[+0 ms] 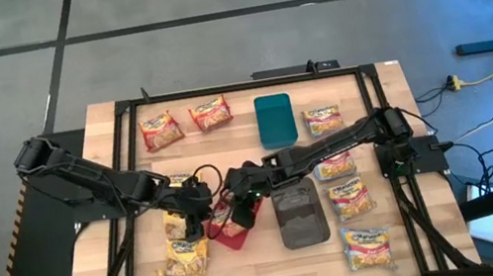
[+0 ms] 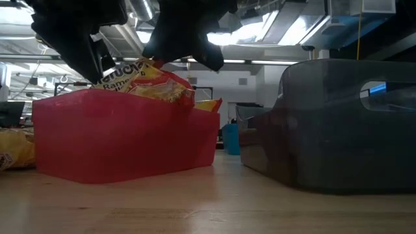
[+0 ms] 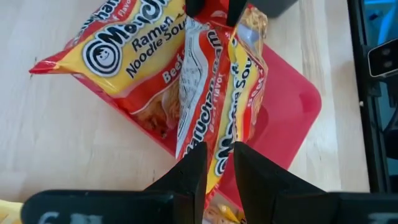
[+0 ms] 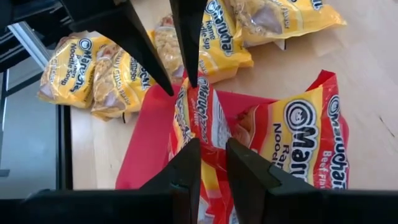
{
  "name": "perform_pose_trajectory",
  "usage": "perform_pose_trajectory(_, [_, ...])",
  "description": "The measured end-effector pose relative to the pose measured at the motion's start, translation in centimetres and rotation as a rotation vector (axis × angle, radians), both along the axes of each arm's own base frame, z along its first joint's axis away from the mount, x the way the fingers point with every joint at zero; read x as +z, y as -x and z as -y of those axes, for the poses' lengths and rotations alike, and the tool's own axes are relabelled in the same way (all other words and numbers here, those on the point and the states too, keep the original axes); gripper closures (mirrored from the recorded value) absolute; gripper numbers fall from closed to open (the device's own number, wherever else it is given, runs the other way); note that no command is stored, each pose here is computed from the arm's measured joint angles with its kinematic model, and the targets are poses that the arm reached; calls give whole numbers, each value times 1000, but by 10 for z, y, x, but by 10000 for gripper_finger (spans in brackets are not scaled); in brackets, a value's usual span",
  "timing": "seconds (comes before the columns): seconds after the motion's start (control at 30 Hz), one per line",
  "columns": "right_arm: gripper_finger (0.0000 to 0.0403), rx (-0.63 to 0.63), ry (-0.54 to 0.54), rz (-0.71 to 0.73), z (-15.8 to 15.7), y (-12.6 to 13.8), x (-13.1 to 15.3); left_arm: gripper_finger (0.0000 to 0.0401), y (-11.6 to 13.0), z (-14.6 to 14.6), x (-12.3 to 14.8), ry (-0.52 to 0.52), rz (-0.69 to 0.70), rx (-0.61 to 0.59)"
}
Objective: Sort Maruchan noodles
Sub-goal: Put the red bag into the red bin
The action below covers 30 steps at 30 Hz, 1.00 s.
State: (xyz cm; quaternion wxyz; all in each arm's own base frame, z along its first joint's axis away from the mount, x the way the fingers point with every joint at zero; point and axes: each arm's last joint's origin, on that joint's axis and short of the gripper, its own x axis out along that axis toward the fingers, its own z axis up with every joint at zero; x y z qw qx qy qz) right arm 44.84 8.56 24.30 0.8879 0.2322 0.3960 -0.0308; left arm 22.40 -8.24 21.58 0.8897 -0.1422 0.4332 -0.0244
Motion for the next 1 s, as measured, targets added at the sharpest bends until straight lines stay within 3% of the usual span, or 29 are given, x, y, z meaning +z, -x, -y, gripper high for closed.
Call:
perform_pose_trajectory(0.7, [332, 15, -2, -29, -1, 2, -2, 338, -13, 6, -19, -14, -35, -43])
perform_pose_trajectory(0.9, [381, 14, -2, -31, -1, 2, -2, 392, -13, 6, -18, -35, -28, -49])
perform_pose_trajectory(1.0, [397, 12, -1, -32, 0, 2, -2, 398, -13, 5, -18, -49, -25, -42])
